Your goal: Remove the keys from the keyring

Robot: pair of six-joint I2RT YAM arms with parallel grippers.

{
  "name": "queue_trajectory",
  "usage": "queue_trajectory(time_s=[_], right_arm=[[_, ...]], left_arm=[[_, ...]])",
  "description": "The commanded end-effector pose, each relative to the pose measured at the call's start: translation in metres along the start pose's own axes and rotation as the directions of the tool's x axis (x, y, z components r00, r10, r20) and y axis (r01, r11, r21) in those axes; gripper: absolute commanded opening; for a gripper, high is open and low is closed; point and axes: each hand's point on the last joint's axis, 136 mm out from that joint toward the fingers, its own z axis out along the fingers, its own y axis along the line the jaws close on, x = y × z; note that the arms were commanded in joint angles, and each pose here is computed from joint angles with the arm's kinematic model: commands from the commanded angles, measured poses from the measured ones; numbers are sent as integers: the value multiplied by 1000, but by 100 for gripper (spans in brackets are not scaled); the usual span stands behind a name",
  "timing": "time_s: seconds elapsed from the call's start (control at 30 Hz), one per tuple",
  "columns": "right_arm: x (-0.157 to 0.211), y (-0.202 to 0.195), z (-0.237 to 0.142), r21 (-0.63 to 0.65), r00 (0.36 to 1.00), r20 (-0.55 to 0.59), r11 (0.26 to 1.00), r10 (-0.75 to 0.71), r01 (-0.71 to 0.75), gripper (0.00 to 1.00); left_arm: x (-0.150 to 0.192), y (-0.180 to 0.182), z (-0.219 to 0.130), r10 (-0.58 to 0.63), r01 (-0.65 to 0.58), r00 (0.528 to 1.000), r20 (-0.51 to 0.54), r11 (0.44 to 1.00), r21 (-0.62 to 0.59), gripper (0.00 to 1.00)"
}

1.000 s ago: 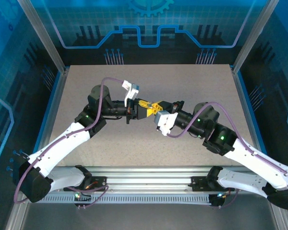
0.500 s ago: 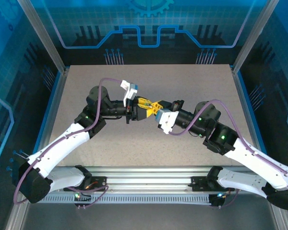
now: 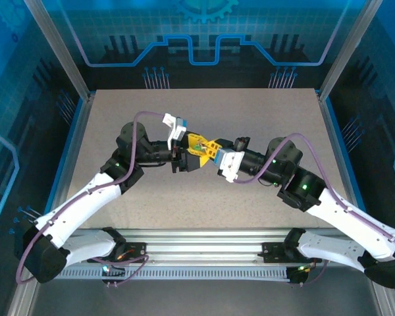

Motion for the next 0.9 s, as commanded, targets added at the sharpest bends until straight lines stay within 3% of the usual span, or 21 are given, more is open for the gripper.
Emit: queue_trajectory(time_s=[0.0, 0.3, 0.87], right_arm=[[18, 1, 11, 1, 998, -58, 1000, 24, -24, 0], [19, -3, 9, 14, 998, -59, 999, 29, -29, 0], [8, -17, -5, 46, 997, 7, 996, 76, -76, 0]], left_arm=[[-6, -47, 1, 141, -142, 990, 21, 979, 144, 58], [-5, -43, 0, 165, -167, 986, 32, 980, 105, 66], [-4, -30, -10, 167, -167, 985, 46, 986, -12, 68]])
